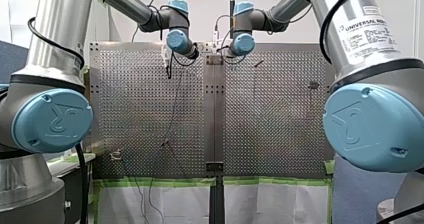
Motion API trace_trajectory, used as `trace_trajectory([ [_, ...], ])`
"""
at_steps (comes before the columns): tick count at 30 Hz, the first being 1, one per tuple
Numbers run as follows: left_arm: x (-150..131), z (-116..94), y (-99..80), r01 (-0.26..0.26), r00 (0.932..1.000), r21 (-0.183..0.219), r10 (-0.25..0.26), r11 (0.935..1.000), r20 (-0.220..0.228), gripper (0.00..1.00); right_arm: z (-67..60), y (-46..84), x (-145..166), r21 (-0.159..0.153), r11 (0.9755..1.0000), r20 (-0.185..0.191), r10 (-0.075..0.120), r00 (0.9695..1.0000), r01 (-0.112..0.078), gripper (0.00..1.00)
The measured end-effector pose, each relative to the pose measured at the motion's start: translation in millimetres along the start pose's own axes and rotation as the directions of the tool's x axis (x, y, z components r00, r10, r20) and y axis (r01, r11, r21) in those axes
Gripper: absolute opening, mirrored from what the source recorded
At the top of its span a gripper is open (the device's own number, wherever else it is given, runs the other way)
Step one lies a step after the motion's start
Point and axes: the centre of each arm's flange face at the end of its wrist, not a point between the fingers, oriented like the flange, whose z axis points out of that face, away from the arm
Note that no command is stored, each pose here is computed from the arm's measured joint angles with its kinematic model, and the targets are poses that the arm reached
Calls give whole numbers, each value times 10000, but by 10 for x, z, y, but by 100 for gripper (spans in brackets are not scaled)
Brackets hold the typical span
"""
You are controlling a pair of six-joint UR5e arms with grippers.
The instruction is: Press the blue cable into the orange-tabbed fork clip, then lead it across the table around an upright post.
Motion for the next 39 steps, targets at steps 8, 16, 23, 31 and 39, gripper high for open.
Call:
trace_trajectory([
  [8, -291, 61, -97, 202, 9995, 217, -207, 9996, 226, 0, -113, 126, 472, -212, 9998, -437, 27, 9990, -37, 0],
  [16, -383, 166, -248, 428, 9989, 581, -437, 9974, 144, 0, -211, 299, 783, -491, 9988, -658, -9, 9978, -23, 0],
  [23, -259, 237, -474, 477, 9983, 837, -447, 9954, -374, 0, -215, 496, 761, -826, 9965, -269, -138, 9995, 116, 0],
  [31, -327, 277, -707, 613, 9976, 1112, -573, 9919, -388, 0, -201, 722, 711, -1184, 9928, 1, -183, 9998, 182, 0],
  [39, -394, 323, -929, 711, 9971, 1414, -665, 9874, -370, 0, -185, 852, 708, -1388, 9901, 39, -198, 9998, 202, 0],
])
